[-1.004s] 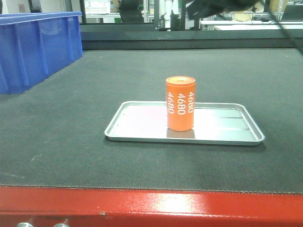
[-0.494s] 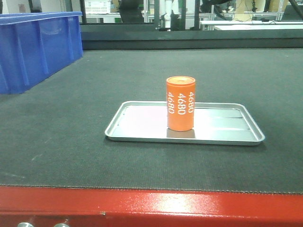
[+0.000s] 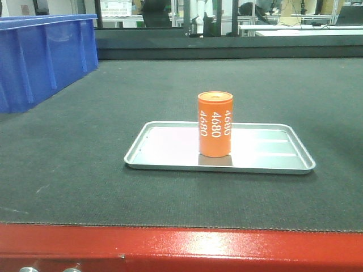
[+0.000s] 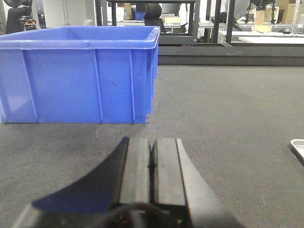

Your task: Grab orange capacitor from left shelf to right conveyor

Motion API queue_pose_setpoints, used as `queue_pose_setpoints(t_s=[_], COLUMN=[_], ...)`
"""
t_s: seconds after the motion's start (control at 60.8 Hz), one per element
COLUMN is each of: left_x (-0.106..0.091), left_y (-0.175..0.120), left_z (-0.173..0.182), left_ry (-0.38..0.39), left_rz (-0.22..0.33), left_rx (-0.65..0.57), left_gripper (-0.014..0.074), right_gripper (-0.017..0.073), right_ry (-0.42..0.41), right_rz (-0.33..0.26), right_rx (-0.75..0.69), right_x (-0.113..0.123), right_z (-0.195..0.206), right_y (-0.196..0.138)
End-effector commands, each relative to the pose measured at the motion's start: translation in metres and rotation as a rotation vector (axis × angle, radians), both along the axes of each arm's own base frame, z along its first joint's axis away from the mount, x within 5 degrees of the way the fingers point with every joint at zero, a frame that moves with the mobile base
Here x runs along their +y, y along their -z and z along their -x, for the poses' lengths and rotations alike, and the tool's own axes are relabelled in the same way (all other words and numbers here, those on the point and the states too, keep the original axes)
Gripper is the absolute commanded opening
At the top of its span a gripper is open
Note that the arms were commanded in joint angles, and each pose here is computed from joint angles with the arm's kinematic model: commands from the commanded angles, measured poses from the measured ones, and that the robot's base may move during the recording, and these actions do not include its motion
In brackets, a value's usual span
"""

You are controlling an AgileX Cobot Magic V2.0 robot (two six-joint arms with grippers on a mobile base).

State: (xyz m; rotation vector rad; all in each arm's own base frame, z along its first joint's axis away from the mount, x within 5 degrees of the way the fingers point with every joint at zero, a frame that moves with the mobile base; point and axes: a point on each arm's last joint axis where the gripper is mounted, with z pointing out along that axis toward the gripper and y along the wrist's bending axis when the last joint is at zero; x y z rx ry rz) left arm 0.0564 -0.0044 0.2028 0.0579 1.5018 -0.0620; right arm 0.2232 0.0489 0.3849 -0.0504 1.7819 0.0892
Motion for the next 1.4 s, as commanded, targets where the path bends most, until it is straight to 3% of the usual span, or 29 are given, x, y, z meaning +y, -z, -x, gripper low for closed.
queue_pose_setpoints(t_s=[0.0,0.181,0.428,0.543,0.691,0.856,1.021,1.202,1.383], left_x=[0.0,0.0,0.0,0.0,0.0,0.0,0.0,0.0,0.0], left_y=[-0.01,-0.01,-0.01,-0.01,-0.01,-0.01,-0.01,-0.01,-0.01], left_z=[0.0,0.0,0.0,0.0,0.0,0.0,0.0,0.0,0.0], left_ry=[-0.002,-0.002,-0.002,-0.002,-0.002,-0.002,-0.002,-0.002,-0.002], left_rz=[0.012,0.012,0.012,0.012,0.012,0.012,0.012,0.012,0.012], left_rx=[-0.087,-0.087,-0.087,-0.087,-0.087,-0.087,-0.087,-0.087,-0.087], left_gripper=[-0.0105,-0.0105,-0.0105,-0.0105,-0.0105,-0.0105,-0.0105,-0.0105,-0.0105], right_gripper=[0.0048,0.0048,0.0048,0.0048,0.0048,0.0048,0.0048,0.0048,0.0048], right_ry=[0.048,0.139,0.16,0.159,0.158,0.124,0.123,0.099,0.079], right_rz=[-0.05,-0.046,-0.007,-0.056,-0.135,-0.139,-0.092,0.032,0.004], right_rx=[-0.154,-0.266,-0.33,-0.345,-0.334,-0.357,-0.347,-0.336,-0.427], right_x=[-0.021,-0.048,-0.056,-0.055,-0.055,-0.052,-0.052,-0.05,-0.048], right_z=[0.032,0.087,0.147,0.161,0.164,0.164,0.164,0.165,0.171], right_y=[-0.033,-0.024,0.057,0.088,0.105,0.104,0.105,0.109,0.128])
